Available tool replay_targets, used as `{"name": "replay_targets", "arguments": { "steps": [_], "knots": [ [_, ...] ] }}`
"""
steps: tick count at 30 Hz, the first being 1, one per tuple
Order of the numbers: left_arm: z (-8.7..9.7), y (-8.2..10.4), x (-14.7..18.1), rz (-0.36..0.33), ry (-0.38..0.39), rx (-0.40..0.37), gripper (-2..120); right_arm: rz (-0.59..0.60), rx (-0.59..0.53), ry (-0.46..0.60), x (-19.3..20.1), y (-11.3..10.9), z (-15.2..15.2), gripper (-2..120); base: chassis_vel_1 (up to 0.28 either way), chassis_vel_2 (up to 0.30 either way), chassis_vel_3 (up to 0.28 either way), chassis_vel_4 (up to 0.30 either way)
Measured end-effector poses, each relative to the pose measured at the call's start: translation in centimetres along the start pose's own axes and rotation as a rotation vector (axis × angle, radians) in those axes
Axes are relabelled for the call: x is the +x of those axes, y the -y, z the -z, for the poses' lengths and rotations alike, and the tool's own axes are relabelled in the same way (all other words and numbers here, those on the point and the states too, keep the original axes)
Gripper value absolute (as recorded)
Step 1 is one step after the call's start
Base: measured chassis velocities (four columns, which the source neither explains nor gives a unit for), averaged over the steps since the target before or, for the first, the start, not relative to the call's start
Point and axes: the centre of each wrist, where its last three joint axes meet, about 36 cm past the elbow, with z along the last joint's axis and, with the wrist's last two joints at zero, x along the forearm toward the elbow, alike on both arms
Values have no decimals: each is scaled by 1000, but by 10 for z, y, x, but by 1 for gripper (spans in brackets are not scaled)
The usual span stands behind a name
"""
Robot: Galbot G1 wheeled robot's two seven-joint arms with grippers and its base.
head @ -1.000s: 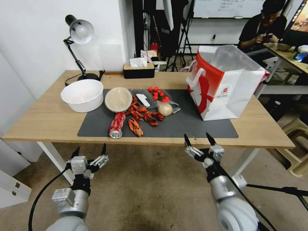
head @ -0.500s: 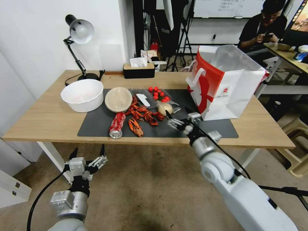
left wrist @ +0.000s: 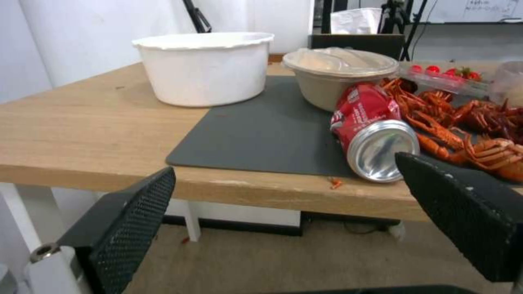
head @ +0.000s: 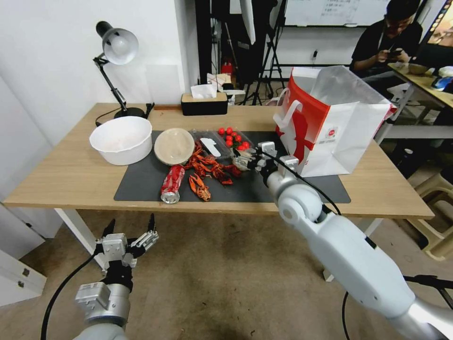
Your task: Pick up the trash from the table and place it into the takeout bag.
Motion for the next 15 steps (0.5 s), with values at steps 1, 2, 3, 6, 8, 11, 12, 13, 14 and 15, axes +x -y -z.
{"name": "replay_targets", "arguments": {
  "steps": [1,2,3,6,8,11,12,13,14,15],
  "knots": [
    [0,0,0,0,0,0,100,-1,4,-15,-2,0,1,100,0,0,0,0],
    [0,-1,0,2,-1,-2,100,0,7,-55,-7,0,3,100,0,0,0,0],
    [0,-1,0,2,-1,-2,100,0,7,-55,-7,0,3,100,0,0,0,0],
    [0,-2,1,3,0,-4,100,13,0,-105,-14,2,4,100,0,0,0,0],
    [1,-2,1,3,2,-3,100,13,8,-134,-19,3,5,100,0,0,0,0],
    [1,-1,1,4,3,0,100,12,21,-162,-22,3,6,100,0,0,0,0],
    [1,-1,1,4,2,1,100,11,25,-169,-23,3,6,100,0,0,0,0],
    [1,-1,2,3,3,1,100,8,29,-181,-24,3,6,100,0,0,0,0],
    [1,-1,2,3,3,1,100,8,29,-181,-24,3,6,100,0,0,0,0],
    [1,-2,2,4,3,0,100,6,29,-195,-26,3,6,100,0,0,0,0]
  ]
}}
